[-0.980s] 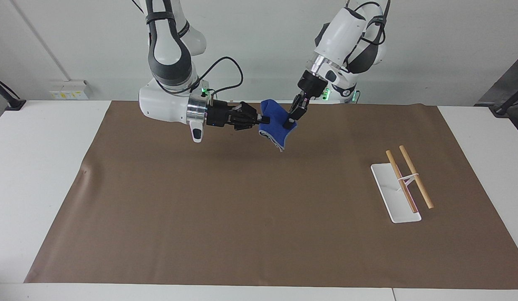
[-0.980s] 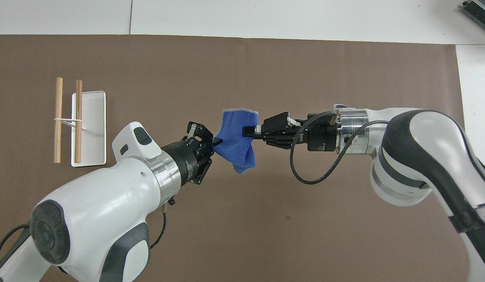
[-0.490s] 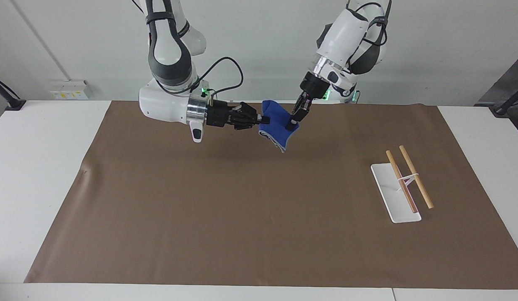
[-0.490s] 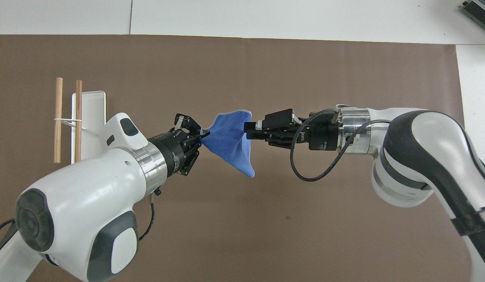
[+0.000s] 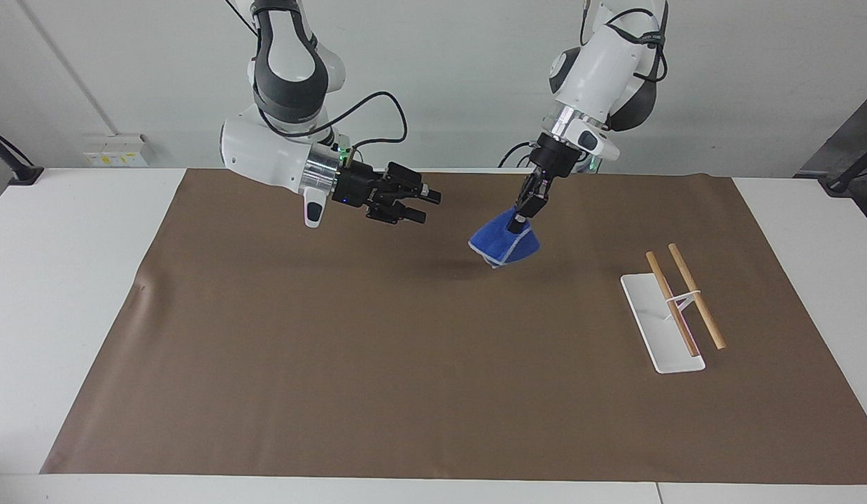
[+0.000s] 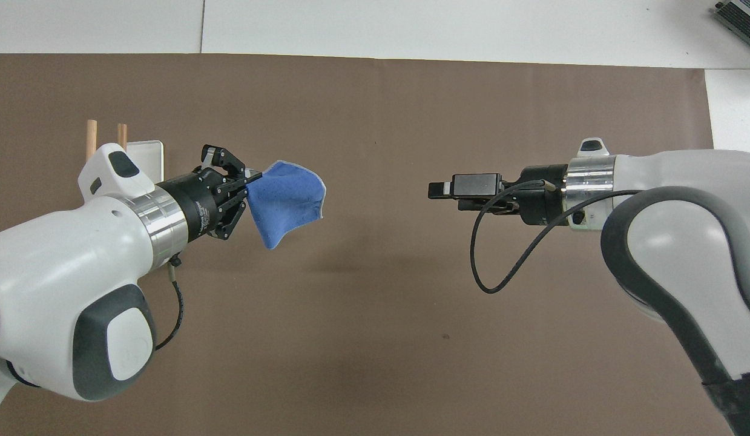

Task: Right arm passes towel to left arm to hang
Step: 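Carry the towel toward the rack while the right gripper releases, withdraws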

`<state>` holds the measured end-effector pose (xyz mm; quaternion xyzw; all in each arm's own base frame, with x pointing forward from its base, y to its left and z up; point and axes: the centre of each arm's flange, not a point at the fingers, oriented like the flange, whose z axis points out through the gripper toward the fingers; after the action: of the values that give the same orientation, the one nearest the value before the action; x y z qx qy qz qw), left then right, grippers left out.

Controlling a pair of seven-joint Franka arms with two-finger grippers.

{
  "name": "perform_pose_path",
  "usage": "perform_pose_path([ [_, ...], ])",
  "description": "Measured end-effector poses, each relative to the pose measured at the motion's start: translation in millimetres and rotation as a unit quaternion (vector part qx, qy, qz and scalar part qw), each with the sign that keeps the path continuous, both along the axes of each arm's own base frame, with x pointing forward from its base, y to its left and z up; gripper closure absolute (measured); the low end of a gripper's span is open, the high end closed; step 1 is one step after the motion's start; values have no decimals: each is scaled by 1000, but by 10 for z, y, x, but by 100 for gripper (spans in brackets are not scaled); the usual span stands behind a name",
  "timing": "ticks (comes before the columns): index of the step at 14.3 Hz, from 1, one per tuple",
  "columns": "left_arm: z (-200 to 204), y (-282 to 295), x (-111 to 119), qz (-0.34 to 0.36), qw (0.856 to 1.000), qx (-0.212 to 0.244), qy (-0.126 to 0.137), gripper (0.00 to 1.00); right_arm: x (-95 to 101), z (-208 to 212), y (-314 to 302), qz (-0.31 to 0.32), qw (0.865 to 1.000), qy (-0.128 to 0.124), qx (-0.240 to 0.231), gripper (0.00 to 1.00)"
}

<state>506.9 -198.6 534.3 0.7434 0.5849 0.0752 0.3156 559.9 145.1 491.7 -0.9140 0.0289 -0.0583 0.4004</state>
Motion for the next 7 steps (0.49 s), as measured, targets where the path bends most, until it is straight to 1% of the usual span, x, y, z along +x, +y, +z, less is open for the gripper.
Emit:
perform_pose_path([
  [1, -6, 189, 69, 16, 1000, 2, -1, 98, 37, -13, -118, 5, 998, -22, -54, 0],
  [2, -16, 376, 130, 32, 999, 3, 0, 98, 69, -18, -221, 11, 993, -40, -108, 0],
  [3, -29, 577, 189, 51, 999, 4, -1, 98, 90, -22, -304, 16, 987, -50, -154, 0],
  [5, -55, 1004, 292, 93, 996, 5, -7, 98, 115, -25, -438, 31, 971, -63, -228, 0],
  [7, -146, 1454, 343, 135, 991, 7, -7, 98, 150, 20, -589, 39, 952, -73, -296, 0],
])
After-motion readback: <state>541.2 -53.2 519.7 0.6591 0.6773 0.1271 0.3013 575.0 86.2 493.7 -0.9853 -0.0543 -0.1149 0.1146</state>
